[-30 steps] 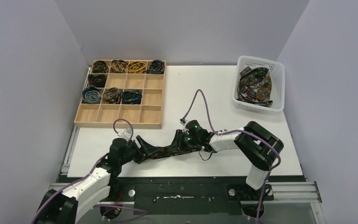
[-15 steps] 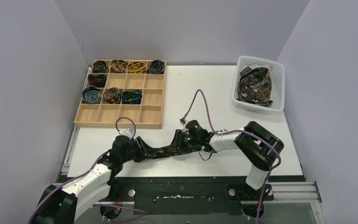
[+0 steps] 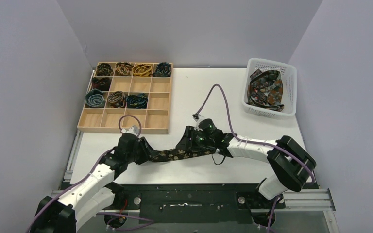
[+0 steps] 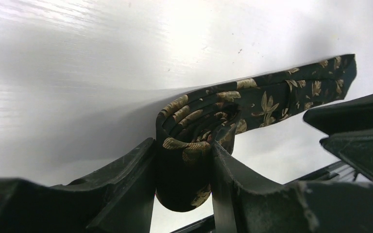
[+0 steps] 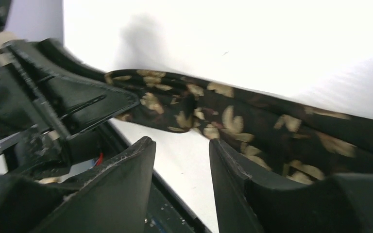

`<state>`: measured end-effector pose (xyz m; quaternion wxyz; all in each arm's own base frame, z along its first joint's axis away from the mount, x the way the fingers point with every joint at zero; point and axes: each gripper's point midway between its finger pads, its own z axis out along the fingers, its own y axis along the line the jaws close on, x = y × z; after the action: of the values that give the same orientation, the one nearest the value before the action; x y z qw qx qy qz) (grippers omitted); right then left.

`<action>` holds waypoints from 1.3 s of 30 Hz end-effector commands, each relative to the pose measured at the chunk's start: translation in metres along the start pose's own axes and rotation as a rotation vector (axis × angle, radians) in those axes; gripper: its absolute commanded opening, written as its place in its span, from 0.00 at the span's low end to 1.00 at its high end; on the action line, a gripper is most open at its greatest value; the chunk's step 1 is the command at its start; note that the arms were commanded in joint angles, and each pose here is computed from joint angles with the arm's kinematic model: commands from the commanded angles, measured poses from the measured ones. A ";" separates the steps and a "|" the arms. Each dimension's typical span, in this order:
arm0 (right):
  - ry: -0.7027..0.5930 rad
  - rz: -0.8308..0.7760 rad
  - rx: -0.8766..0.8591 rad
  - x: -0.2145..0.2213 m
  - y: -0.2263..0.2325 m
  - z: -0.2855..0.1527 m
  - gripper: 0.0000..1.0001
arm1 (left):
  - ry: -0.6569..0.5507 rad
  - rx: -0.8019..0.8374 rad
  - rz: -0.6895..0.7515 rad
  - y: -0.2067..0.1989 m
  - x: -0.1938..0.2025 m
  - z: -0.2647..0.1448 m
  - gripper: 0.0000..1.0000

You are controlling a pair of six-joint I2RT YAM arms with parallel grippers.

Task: Roll the ties
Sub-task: Roll the tie at the center of the board.

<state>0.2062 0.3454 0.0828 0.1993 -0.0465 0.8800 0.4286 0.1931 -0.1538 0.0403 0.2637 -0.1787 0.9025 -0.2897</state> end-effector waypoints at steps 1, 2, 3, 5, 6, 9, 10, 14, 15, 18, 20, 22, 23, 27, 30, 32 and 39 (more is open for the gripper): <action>-0.088 -0.076 0.162 -0.028 -0.023 -0.012 0.46 | -0.053 -0.096 0.083 -0.005 -0.023 -0.013 0.39; -0.091 -0.087 0.192 -0.030 -0.028 -0.013 0.47 | -0.068 -0.128 0.096 -0.003 -0.028 -0.015 0.39; -0.079 -0.099 0.229 -0.029 -0.035 -0.015 0.47 | -0.076 -0.150 0.111 -0.003 -0.031 -0.017 0.39; -0.072 -0.132 0.272 -0.031 -0.043 -0.016 0.47 | -0.086 -0.181 0.130 -0.004 -0.036 -0.019 0.39; -0.063 -0.147 0.288 -0.030 -0.046 -0.016 0.47 | -0.088 -0.193 0.141 -0.005 -0.037 -0.020 0.39; -0.053 -0.177 0.322 -0.033 -0.051 -0.015 0.47 | -0.094 -0.231 0.168 -0.006 -0.041 -0.022 0.39; -0.048 -0.185 0.332 -0.033 -0.054 -0.014 0.47 | -0.097 -0.251 0.178 -0.005 -0.042 -0.023 0.39; -0.023 -0.194 0.369 -0.030 -0.063 -0.010 0.47 | -0.105 -0.312 0.224 -0.006 -0.047 -0.025 0.39; -0.013 -0.193 0.379 -0.028 -0.066 -0.009 0.47 | -0.113 -0.331 0.233 -0.006 -0.049 -0.026 0.39; 0.007 -0.188 0.387 -0.026 -0.067 -0.009 0.47 | -0.149 -0.383 0.262 -0.009 -0.056 -0.030 0.39; 0.006 -0.179 0.374 -0.025 -0.063 -0.010 0.47 | -0.163 -0.417 0.292 -0.011 -0.061 -0.032 0.39; -0.001 -0.173 0.363 -0.025 -0.060 -0.012 0.47 | -0.172 -0.454 0.330 -0.014 -0.064 -0.034 0.39; -0.006 -0.170 0.357 -0.026 -0.059 -0.014 0.48 | -0.182 -0.484 0.349 -0.013 -0.066 -0.036 0.39; -0.030 -0.162 0.351 -0.030 -0.054 -0.019 0.48 | -0.211 -0.553 0.401 -0.017 -0.070 -0.039 0.38; -0.050 -0.153 0.354 -0.032 -0.053 -0.023 0.48 | -0.238 -0.602 0.441 -0.022 -0.072 -0.040 0.38; -0.065 -0.160 0.332 -0.034 -0.048 -0.026 0.49 | -0.251 -0.630 0.470 -0.026 -0.072 -0.038 0.38; -0.177 -0.147 0.369 -0.051 -0.045 -0.056 0.51 | -0.271 -0.721 0.548 -0.031 -0.066 -0.028 0.38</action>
<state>0.2344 0.2852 0.0748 0.2599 -0.0691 0.9290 0.2543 0.2252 -0.1348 0.0897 0.3379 -0.0432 0.9336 0.1109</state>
